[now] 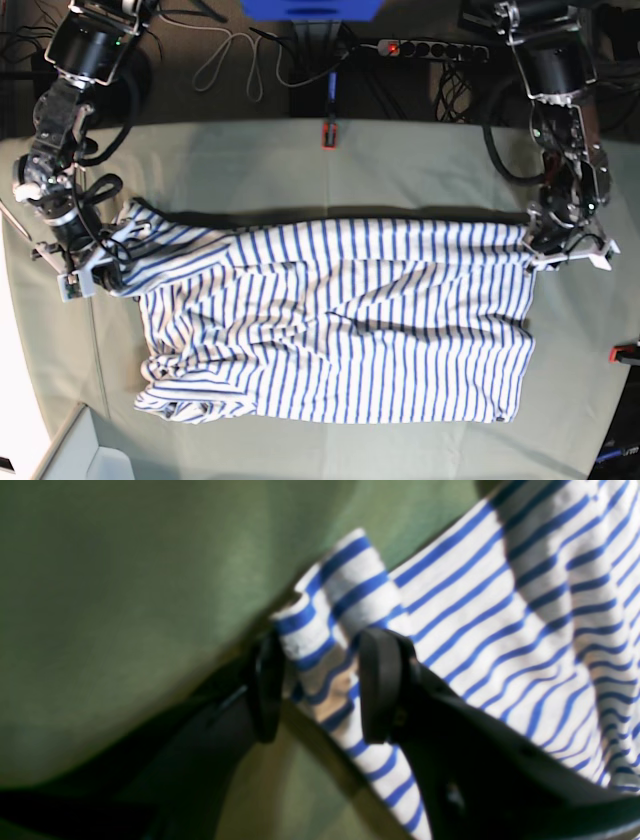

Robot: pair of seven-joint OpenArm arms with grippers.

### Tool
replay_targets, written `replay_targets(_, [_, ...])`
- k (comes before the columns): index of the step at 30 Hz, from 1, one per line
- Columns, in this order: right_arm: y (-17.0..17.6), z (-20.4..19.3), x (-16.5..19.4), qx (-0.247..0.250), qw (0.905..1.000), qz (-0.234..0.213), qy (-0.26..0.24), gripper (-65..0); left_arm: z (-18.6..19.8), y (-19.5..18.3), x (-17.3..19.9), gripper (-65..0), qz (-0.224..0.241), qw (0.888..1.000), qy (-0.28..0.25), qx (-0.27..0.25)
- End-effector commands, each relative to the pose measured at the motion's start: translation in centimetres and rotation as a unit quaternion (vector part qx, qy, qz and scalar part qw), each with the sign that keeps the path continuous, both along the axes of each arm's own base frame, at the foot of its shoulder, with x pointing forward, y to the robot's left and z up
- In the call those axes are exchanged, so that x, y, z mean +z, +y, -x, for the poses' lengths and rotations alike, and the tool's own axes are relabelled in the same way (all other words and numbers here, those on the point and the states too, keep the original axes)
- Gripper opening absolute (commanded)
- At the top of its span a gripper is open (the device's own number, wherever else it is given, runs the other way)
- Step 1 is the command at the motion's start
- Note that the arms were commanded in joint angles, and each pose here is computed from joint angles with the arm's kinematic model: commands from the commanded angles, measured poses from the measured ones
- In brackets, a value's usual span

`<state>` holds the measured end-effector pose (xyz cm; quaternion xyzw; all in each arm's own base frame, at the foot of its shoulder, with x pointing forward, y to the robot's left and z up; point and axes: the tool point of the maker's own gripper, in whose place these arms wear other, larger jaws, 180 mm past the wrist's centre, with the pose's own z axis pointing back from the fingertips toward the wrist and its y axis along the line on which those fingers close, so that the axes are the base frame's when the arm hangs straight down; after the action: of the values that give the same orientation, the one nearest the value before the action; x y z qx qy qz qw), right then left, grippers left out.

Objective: Layout the t-shirt on the table in an organized manner, then fold the t-shirt properly

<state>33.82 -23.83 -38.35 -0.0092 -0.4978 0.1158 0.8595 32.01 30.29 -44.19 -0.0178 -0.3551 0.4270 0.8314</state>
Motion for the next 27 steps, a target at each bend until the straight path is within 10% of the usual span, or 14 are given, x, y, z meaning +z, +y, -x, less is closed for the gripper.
replay_targets(1, [-0.2, -1.0, 1.8, 0.003, 0.9995, -0.002, -0.032, -65.0, -1.1, 0.7, 1.4, -41.2, -0.011, 1.0, -0.021, 0.003])
replay_targets(7, [-0.2, -1.1, 1.9, 0.003, 0.9994, -0.002, -0.033, -65.0, -1.0, 0.7, 1.4, -43.4, -0.014, 1.0, -0.019, 0.001])
replay_targets(12, [-0.2, -1.1, 1.9, 0.003, 0.9994, -0.002, -0.034, -65.0, -1.0, 0.9, 1.4, -65.0, -0.015, 1.0, -0.018, 0.002])
replay_targets(27, [-5.6, 1.0, 6.2, -0.059, 0.994, 0.046, -0.08, -65.0, 1.3, 1.0, 11.4, -65.0, -0.099, 0.986, -0.131, -0.028])
